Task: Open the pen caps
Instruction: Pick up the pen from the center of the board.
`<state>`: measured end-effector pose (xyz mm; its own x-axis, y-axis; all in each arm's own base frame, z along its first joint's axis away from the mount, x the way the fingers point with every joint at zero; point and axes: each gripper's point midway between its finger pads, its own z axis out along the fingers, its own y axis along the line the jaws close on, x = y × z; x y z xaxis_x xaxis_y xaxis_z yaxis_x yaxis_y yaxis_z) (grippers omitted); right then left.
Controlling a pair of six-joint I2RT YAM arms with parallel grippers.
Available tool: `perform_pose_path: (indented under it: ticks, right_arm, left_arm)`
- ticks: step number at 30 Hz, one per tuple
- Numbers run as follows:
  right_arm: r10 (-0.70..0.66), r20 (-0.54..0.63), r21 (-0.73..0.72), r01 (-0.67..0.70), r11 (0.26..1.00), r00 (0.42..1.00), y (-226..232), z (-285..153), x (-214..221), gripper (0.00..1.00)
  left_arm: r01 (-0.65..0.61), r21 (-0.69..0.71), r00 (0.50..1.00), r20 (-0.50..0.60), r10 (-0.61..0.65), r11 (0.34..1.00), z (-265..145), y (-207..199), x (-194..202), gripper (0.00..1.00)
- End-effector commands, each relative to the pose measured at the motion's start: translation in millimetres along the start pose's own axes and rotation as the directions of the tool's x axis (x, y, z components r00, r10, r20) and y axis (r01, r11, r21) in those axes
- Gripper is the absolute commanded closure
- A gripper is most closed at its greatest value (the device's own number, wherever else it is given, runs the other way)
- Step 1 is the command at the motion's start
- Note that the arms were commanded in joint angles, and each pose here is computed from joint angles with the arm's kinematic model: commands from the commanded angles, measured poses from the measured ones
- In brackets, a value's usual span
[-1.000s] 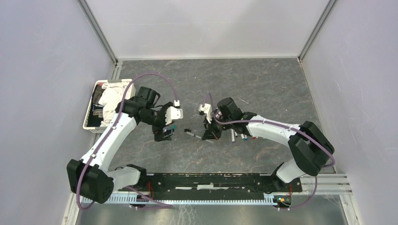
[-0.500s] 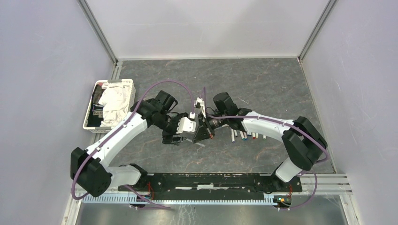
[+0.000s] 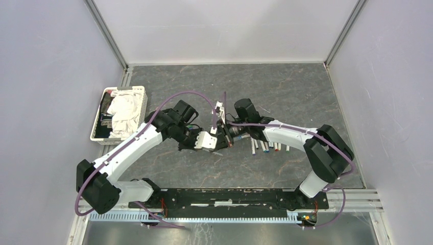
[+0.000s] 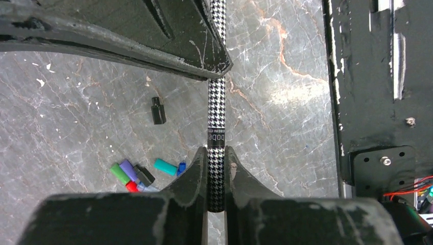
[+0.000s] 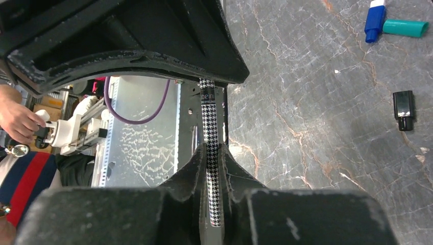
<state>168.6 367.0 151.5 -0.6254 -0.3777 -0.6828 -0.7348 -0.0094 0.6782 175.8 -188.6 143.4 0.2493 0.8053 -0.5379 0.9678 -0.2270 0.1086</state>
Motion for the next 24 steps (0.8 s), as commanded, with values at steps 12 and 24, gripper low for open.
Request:
perform_pose_path:
  ticks: [12,24]
  right_arm:
    - [0.036,0.036,-0.119,-0.031,0.992,0.999,16,28,-19,0.63]
    - [0.069,-0.005,0.016,-0.069,0.998,0.998,-12,3,12,1.00]
  left_arm:
    - [-0.056,-0.065,0.998,0.012,0.057,0.996,-13,14,-16,0.98]
    - [-0.108,-0.128,0.979,-0.184,0.083,0.986,-15,30,23,0.98]
